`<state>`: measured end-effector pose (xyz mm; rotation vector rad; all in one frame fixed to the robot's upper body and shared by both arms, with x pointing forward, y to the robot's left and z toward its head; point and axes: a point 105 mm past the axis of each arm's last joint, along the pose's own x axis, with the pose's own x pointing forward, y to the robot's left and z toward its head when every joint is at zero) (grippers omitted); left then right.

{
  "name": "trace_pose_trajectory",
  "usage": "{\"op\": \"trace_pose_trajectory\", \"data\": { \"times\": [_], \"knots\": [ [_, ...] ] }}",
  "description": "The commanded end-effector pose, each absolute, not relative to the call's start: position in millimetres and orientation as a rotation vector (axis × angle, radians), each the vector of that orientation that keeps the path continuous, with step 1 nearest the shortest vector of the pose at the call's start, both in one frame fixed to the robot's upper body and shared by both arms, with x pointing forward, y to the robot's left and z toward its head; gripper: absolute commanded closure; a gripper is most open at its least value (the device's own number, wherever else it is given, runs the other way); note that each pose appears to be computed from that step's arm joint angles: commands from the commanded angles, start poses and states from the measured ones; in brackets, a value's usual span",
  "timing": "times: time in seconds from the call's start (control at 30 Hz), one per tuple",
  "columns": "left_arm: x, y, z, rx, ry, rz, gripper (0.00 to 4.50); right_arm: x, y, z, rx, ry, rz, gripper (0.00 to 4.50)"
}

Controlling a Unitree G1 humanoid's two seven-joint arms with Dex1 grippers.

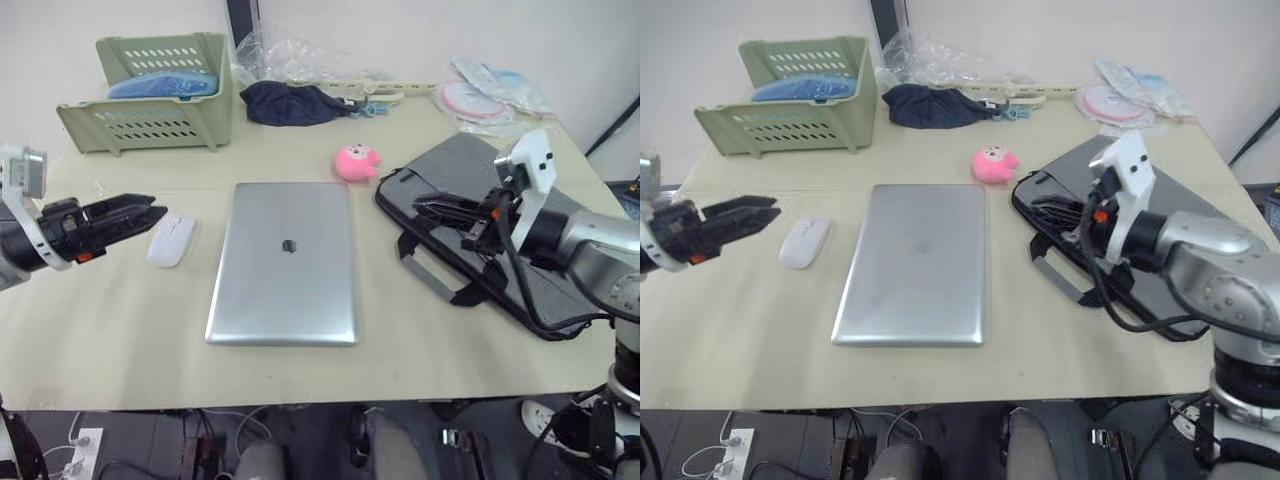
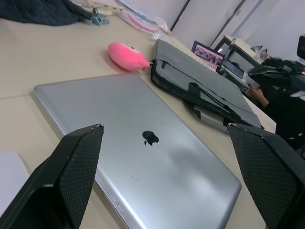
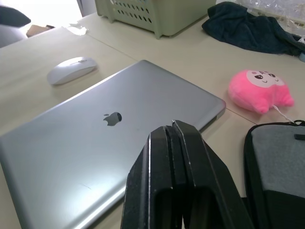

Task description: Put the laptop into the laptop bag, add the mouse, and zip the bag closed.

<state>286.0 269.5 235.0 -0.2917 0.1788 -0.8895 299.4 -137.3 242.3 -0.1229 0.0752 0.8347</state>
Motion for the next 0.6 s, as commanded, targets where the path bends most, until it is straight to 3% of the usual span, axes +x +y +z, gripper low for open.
{"op": "trace_pose_trajectory", "data": {
  "times": [0.03, 0.23, 0.6],
  "knots": [
    [282.8, 268.3, 235.9, -0.314, 0.149, -0.883, 0.0, 299.9, -130.9, 234.0, -0.117, 0.068, 0.799, 4.48],
    [298.6, 276.1, 222.0, -0.46, 0.128, -0.784, 0.0, 301.8, -105.0, 206.7, -0.019, 0.119, 0.798, 4.48],
    [310.2, 259.2, 184.3, -0.618, 0.31, -0.782, 0.0, 307.0, -98.1, 186.5, 0.03, 0.152, 0.747, 4.48]
  ]
}}
